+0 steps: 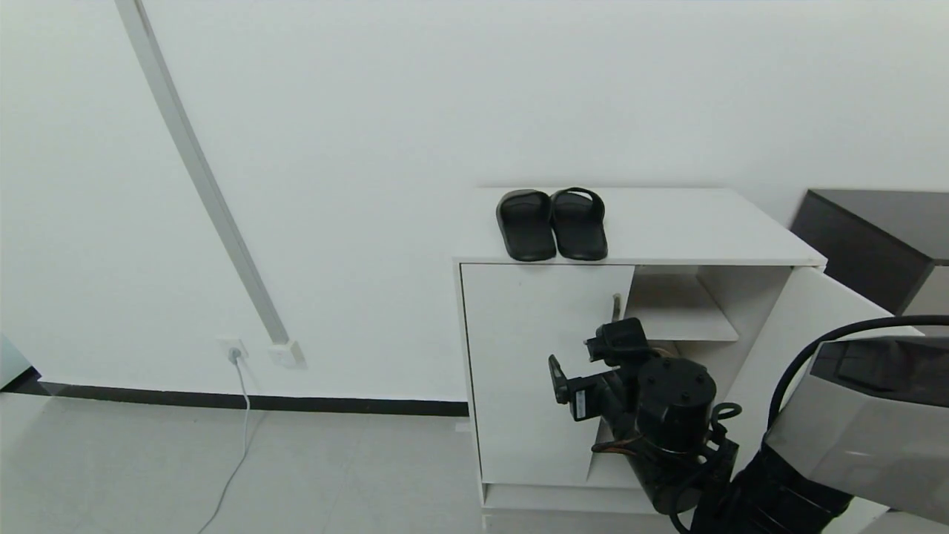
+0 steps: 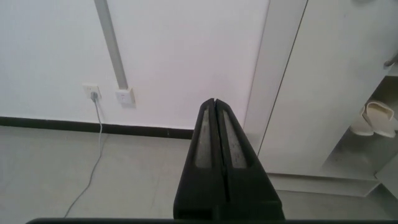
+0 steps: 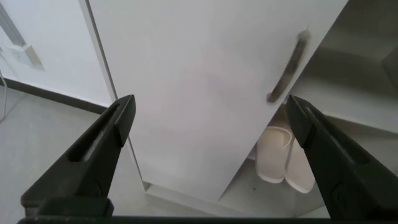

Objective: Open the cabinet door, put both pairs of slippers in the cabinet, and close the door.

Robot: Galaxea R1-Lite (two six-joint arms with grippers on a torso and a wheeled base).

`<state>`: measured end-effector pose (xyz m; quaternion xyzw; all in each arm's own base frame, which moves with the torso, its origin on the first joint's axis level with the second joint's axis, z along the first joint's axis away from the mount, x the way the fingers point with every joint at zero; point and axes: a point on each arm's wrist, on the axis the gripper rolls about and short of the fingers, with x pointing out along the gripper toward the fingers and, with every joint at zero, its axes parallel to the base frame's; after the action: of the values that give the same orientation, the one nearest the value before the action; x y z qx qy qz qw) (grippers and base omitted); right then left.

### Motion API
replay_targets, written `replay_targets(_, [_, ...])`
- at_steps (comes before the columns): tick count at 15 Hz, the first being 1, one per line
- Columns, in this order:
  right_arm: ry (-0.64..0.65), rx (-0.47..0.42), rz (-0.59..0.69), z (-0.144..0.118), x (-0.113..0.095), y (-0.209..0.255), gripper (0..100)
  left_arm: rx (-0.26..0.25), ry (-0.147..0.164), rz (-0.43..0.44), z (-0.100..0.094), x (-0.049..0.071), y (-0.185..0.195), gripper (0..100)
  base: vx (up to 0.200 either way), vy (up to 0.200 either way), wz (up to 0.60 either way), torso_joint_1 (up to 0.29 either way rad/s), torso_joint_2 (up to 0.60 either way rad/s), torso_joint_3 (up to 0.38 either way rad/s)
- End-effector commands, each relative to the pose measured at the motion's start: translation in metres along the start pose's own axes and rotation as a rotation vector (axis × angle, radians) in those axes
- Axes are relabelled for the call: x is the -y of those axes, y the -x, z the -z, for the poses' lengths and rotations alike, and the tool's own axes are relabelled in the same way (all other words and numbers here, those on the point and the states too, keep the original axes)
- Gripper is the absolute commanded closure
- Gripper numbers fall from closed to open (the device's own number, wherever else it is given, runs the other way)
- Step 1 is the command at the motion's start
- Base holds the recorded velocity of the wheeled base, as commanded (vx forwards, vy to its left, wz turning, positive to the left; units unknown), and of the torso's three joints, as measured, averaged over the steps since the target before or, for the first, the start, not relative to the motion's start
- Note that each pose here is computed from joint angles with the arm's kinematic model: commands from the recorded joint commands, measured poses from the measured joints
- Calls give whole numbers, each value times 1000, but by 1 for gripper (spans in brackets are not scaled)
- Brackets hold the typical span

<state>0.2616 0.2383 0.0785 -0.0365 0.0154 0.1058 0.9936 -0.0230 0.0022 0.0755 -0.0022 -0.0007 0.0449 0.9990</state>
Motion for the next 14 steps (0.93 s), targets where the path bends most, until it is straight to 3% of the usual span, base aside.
replay_targets(1, [1, -1, 0, 0, 0, 0, 0, -1, 0, -1, 0, 0, 0, 100, 0, 0, 0, 237, -554, -320])
replay_targets(8, [18, 7, 0, 1, 0, -1, 0, -1, 0, -1, 0, 0, 0, 100, 0, 0, 0, 241, -548, -310])
replay_targets(12, [76, 43, -7, 7, -2, -5, 0, -1, -1, -1, 0, 0, 0, 100, 0, 0, 0, 19, -47, -29])
replay_targets(14, [66, 42, -9, -11, -3, -6, 0, -1, -4, 1, 0, 0, 0, 100, 0, 0, 0, 0, 0, 0])
